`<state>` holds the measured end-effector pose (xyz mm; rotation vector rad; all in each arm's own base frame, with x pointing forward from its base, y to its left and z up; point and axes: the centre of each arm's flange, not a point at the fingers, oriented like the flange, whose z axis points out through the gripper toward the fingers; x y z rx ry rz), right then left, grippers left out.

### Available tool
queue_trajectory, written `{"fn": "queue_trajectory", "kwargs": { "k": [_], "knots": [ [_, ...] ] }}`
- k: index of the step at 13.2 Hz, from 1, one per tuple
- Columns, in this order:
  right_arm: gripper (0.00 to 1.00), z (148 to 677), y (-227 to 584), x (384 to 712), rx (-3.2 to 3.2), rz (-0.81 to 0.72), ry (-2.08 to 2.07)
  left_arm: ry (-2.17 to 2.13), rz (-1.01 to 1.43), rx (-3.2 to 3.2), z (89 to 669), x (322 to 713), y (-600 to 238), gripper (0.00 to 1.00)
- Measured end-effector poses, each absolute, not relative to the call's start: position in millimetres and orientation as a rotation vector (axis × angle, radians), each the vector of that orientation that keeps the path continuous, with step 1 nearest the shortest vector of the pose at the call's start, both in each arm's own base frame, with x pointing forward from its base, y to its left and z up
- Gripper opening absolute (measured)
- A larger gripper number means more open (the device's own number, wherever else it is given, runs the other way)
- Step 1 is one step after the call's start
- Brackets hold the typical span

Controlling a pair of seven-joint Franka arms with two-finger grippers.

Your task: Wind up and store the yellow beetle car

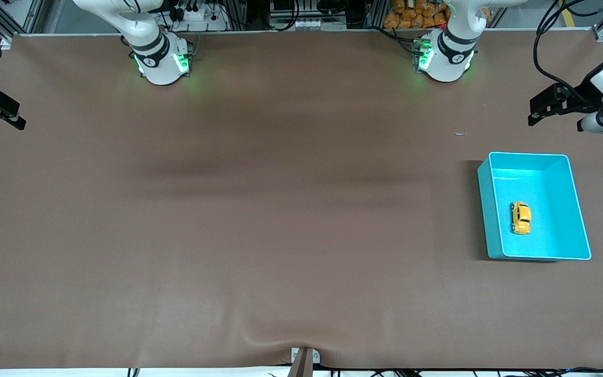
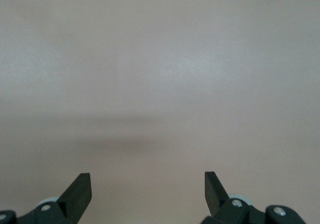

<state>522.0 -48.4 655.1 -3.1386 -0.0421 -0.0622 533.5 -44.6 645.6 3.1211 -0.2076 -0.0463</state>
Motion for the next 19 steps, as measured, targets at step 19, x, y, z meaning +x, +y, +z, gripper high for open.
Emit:
{"fn": "queue_trajectory", "kwargs": {
  "k": [19],
  "knots": [
    [1.00, 655.1, -48.4, 522.0, -3.139, -0.062, -0.042, -0.237, -0.009, 3.117, 655.8, 536.8, -53.9, 1.00]
  ]
}}
